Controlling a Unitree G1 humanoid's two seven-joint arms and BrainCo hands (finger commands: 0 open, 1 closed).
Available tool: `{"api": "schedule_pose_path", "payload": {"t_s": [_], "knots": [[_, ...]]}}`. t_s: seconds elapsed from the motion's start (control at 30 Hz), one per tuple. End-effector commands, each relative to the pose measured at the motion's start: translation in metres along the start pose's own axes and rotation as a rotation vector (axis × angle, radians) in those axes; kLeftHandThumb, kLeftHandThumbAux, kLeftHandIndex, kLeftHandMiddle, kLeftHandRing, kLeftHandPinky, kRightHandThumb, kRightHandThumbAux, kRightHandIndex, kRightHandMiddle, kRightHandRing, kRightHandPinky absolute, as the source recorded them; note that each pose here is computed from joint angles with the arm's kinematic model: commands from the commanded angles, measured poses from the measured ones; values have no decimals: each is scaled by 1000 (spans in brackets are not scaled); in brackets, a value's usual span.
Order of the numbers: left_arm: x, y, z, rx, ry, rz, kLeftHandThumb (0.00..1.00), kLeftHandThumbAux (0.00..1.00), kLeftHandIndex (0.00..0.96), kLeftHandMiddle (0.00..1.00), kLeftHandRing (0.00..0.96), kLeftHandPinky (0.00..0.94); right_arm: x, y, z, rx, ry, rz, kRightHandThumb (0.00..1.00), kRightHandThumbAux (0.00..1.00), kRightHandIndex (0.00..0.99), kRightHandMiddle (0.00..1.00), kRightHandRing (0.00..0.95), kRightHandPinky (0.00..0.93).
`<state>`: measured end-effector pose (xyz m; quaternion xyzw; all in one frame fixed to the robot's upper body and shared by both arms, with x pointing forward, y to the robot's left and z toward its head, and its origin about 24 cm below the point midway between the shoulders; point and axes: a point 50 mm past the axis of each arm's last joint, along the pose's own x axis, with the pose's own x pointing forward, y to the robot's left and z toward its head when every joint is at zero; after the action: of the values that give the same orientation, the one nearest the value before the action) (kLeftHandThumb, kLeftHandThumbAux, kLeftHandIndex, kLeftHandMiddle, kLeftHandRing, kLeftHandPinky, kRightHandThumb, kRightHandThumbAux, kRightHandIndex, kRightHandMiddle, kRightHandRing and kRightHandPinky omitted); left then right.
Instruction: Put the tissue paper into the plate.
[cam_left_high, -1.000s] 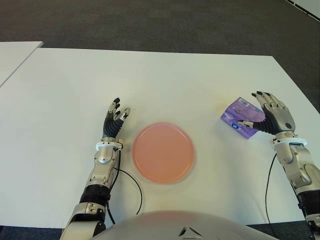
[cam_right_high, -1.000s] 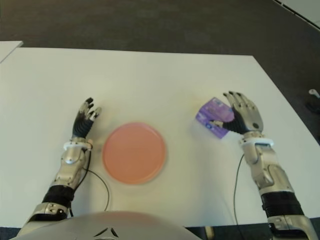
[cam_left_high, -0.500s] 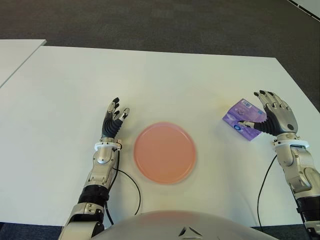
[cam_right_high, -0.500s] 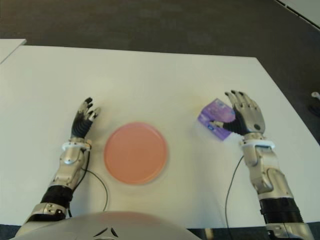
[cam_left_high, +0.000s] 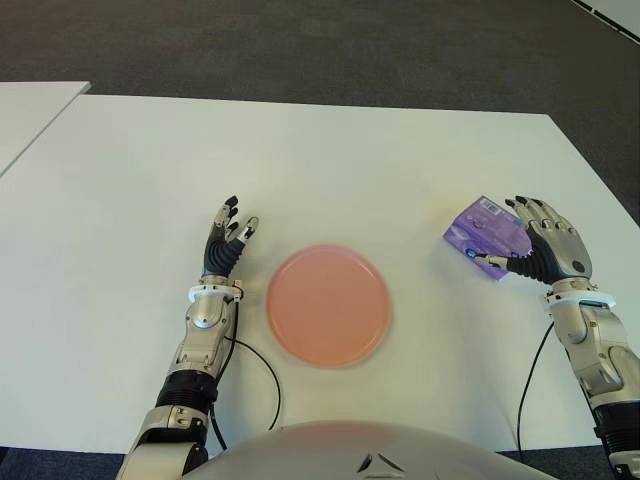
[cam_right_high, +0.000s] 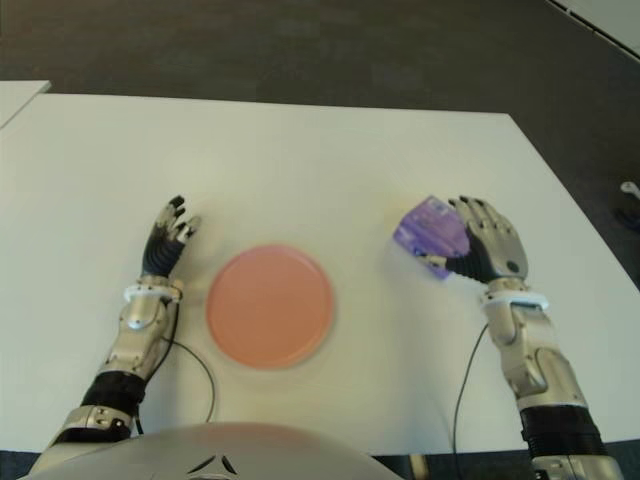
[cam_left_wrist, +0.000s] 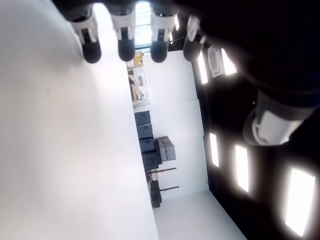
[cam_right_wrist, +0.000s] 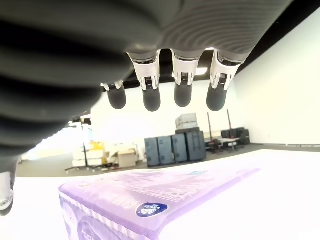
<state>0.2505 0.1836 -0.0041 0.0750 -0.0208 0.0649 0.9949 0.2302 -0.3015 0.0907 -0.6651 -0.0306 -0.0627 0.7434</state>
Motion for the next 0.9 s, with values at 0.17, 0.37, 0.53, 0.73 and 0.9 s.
{"api": "schedule_pose_path", "payload": {"t_s": [0.17, 0.37, 0.53, 0.73, 0.9], "knots": [[-2, 0, -5, -1, 39, 7, 0, 488, 0, 0, 0, 0, -2, 9, -3, 39, -3, 12, 12, 473, 0, 0, 0, 0], [-2, 0, -5, 3, 40, 5, 0, 482, 0, 0, 0, 0, -2, 13, -3, 39, -4, 30, 18, 487, 0, 0, 0, 0], [-2, 1, -5, 11, 36, 0, 0, 472, 0, 0, 0, 0, 0, 18, -3, 31, -2, 57, 8, 489, 0, 0, 0, 0], [-2, 1, -6, 8, 38, 4, 0, 469, 0, 0, 0, 0, 3, 26, -3, 23, -2, 83, 0, 485, 0, 0, 0, 0], [-2, 1, -6, 7, 33, 11, 0, 473, 0, 0, 0, 0, 5, 27, -3, 28, -3, 96, 0, 475, 0, 0, 0, 0]]}}
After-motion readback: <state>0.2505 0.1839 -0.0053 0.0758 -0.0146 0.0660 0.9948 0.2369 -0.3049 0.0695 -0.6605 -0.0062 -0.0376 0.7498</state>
